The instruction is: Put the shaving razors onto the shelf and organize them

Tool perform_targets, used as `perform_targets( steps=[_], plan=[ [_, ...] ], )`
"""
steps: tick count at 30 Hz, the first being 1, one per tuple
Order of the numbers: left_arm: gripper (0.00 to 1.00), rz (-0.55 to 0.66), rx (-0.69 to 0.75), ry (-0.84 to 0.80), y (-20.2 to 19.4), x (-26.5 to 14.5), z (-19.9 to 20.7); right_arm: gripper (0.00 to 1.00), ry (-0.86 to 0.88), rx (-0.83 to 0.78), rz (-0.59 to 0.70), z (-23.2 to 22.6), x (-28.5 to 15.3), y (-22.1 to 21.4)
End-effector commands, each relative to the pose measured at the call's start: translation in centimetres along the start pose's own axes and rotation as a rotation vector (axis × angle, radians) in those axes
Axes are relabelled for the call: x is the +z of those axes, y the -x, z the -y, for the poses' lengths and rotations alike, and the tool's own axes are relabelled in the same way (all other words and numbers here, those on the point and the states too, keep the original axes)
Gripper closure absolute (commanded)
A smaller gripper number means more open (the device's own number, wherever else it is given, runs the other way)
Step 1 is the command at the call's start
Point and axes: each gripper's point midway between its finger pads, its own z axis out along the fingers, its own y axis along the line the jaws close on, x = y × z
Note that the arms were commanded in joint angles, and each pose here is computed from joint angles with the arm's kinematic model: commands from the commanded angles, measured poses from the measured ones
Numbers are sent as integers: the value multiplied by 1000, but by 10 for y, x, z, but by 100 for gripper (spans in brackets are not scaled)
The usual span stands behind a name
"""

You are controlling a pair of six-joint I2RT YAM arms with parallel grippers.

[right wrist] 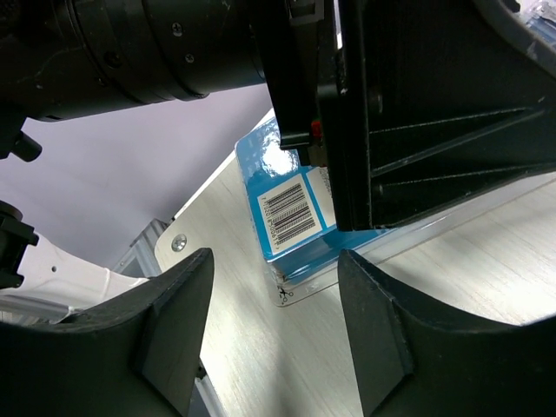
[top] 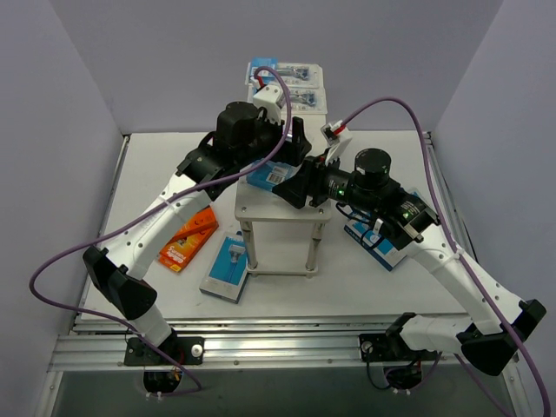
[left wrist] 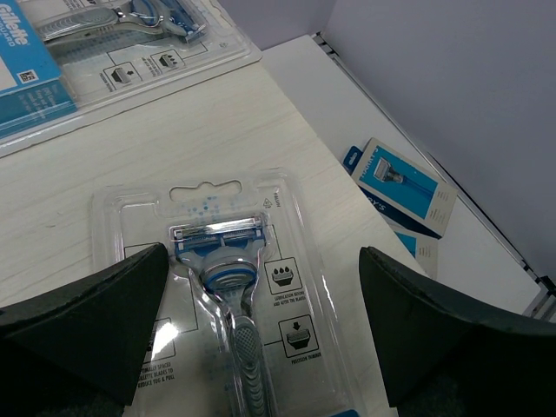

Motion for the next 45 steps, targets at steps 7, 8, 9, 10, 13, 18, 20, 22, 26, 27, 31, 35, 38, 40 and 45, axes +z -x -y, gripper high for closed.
perform_targets(
  steps=[7, 8, 9, 10, 13, 18, 20, 22, 26, 27, 31, 35, 38, 40, 45],
  plan=[
    [0, 19, -80, -147, 14, -8, 33, 40, 22, -28, 32, -5, 1, 6],
    [0, 21, -84, -157, 15, -8, 35, 38, 21, -28, 33, -5, 1, 6],
    [0, 25, -89, -168, 16, -10, 38, 38, 18, -28, 34, -5, 1, 6],
    [0, 28, -92, -171, 18, -10, 38, 38, 21, -29, 36, -5, 1, 7],
    [0, 37, -91, -176, 22, -13, 40, 37, 18, -33, 47, -6, -1, 10],
    [0, 97, -45, -97, 48, -22, 28, 35, 15, -35, 59, -8, -6, 13],
    [2, 122, -21, -49, 59, -25, 21, 34, 12, -36, 59, -7, -8, 12],
    [6, 166, -7, -19, 75, -30, 17, 34, 10, -38, 59, -8, -10, 13],
    [6, 238, 5, -2, 103, -41, 18, 32, -8, -49, 65, -7, -15, 15],
    [6, 241, 9, 7, 105, -42, 16, 32, -15, -52, 65, -6, -17, 15],
    [6, 289, 47, 71, 123, -65, 6, 31, -33, -68, 67, -5, -24, 16],
    [6, 313, 91, 141, 125, -99, -7, 35, -86, -72, 71, 3, -29, 18],
    [6, 304, 118, 211, 111, -131, -24, 49, -97, -74, 76, 3, -31, 21],
    [6, 295, 129, 264, 93, -155, -37, 55, -91, -76, 71, 1, -30, 21],
    [6, 274, 135, 365, 54, -202, -65, 67, -79, -90, 23, 2, -26, 11]
  ],
)
